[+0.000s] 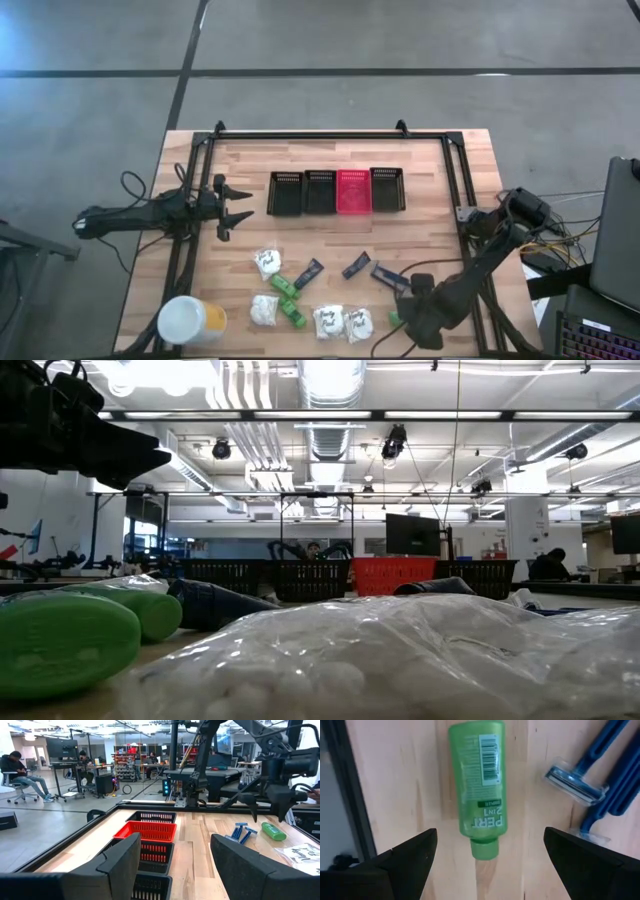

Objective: Pick & Place Travel size toiletries
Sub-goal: Put the shampoo into the right black bin, then put the razor into the red bin

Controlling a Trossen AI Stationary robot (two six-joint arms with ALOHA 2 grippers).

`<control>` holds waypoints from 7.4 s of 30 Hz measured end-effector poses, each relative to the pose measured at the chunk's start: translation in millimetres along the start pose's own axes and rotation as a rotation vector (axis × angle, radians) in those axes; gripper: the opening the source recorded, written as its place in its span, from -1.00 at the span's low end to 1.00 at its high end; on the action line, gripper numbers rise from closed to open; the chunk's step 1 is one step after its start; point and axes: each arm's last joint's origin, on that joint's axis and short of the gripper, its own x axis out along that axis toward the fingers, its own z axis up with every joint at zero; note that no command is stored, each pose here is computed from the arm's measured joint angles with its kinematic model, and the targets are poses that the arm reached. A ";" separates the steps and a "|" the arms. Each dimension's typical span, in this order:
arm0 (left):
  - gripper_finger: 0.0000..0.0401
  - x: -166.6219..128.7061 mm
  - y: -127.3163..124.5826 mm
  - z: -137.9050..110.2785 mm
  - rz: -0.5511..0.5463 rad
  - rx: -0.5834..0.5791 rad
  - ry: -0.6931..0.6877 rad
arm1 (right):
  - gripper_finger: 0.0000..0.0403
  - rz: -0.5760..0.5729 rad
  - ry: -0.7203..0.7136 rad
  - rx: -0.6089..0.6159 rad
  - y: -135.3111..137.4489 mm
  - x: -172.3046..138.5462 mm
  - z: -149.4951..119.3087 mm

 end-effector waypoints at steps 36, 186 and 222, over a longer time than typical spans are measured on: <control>0.24 0.0 0.0 0.1 0.000 0.000 0.000 | 0.81 -0.121 0.042 -0.121 13.9 15.4 14.5; 0.24 0.0 0.0 0.0 0.000 0.000 0.000 | 0.49 -0.075 -0.349 1.208 -324.2 -60.2 76.5; 0.24 0.0 0.0 0.0 0.000 0.000 0.000 | 0.12 0.192 -0.305 0.528 -141.7 -44.8 79.4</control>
